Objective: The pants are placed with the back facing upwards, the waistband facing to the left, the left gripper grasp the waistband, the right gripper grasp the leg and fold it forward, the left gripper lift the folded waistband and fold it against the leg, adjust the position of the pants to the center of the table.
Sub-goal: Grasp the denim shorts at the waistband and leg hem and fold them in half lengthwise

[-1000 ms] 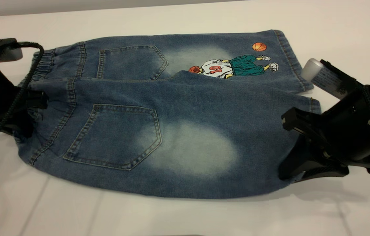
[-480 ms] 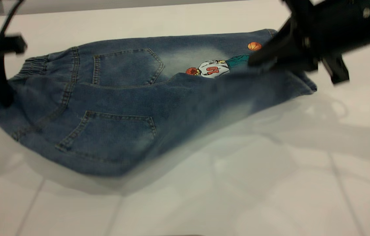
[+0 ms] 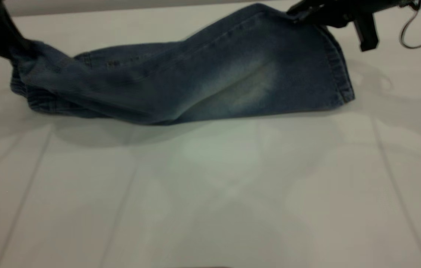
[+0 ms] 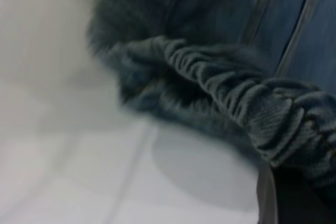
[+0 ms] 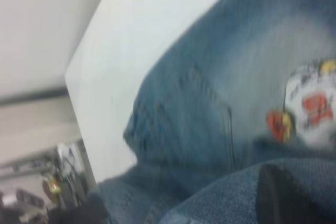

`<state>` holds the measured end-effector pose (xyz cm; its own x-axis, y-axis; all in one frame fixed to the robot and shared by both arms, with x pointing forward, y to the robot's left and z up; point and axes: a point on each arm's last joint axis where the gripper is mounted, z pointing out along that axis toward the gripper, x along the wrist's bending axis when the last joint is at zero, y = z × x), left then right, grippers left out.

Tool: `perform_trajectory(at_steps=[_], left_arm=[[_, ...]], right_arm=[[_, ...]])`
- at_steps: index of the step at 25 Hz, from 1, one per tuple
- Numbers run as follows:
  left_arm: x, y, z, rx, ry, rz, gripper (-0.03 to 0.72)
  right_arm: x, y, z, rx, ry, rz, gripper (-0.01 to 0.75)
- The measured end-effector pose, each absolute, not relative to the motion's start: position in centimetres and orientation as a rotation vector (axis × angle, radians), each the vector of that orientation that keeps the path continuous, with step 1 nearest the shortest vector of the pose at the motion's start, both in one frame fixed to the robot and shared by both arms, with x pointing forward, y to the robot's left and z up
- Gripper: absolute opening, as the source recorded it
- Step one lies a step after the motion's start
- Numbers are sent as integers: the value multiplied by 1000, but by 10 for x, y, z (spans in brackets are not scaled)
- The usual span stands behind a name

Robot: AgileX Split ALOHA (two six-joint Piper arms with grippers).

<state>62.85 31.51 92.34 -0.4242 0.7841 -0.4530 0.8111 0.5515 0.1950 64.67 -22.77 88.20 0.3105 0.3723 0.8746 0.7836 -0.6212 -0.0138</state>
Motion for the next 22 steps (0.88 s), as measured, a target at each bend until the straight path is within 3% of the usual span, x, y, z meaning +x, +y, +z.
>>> perform_trajectory(at_steps=[7,15,17,22], left_arm=[[651,322,879,863,2382,-45,75],[656,326,869,952,2330,70,104],[656,326,869,984,2317,83,159],[657,327,871,1043,2285,120,430]], right_arm=[[687,-230,848,-2217,-919,-1232,26],[689,-234,834,-2290,-905,-1199,67],[689,-234,834,-2289,-906,-1200,114],[688,-232,837,-2230,-1003,-1241,317]])
